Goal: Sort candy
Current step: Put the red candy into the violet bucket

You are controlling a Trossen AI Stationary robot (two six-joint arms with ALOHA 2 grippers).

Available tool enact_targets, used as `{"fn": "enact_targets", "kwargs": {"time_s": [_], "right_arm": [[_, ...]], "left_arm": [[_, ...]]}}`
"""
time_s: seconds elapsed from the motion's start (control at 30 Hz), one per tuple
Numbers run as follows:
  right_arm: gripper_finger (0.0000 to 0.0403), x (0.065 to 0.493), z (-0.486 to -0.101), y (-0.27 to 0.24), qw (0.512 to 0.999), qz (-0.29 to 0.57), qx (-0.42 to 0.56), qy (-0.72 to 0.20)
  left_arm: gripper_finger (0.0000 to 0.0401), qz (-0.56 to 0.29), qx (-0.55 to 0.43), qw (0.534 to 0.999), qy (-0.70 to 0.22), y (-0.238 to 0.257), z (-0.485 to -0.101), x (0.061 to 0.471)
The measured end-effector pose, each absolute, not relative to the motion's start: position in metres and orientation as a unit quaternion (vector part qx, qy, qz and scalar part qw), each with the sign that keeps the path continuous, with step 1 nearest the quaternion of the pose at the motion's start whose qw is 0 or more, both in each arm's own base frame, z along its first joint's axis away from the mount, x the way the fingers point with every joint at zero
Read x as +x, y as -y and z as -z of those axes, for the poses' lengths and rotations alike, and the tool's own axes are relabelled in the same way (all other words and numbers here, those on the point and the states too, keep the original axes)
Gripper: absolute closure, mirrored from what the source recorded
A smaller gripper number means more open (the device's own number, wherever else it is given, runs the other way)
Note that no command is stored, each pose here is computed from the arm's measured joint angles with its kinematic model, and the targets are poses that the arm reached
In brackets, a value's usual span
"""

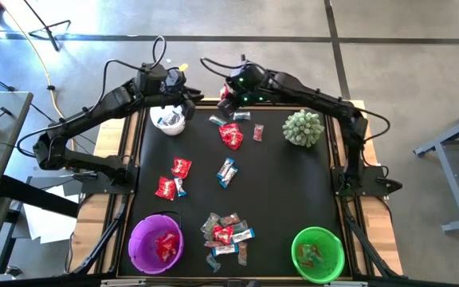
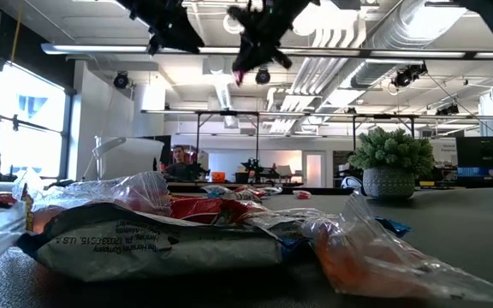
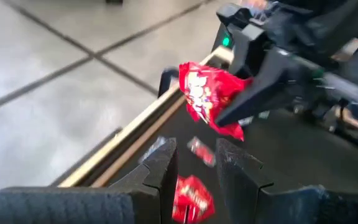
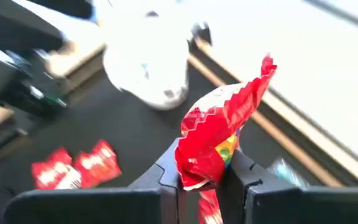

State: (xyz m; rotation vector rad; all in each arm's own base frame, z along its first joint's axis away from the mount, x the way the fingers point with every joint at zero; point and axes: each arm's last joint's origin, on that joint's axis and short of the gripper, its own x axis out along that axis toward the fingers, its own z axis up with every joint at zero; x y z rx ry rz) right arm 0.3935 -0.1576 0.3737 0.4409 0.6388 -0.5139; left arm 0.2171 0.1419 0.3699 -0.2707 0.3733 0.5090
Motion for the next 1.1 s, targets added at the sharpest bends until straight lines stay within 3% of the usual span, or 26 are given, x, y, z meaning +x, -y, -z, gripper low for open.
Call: {"fn": "enact_targets", "kwargs": {"time_s": [0.17,0.4,1.1], "right_arm": [[0.0351,0.392,-0.399,0.141,0.923,0.23,0.182,-0.249],[0.0351,0.398,-0.405,0.131,0.937,0.211,0.164,-0.226],[0.035,0.404,-0.415,0.13,0.959,0.196,0.108,-0.176]], "left_arm": [[0.0307,-0.234,-0.116,0.958,-0.116,-0.138,-0.383,0.225],[0.0306,-0.219,-0.114,0.968,-0.039,-0.133,-0.398,0.231],[0.0215,-0.218,-0.097,0.971,-0.036,-0.134,-0.398,0.233]]}}
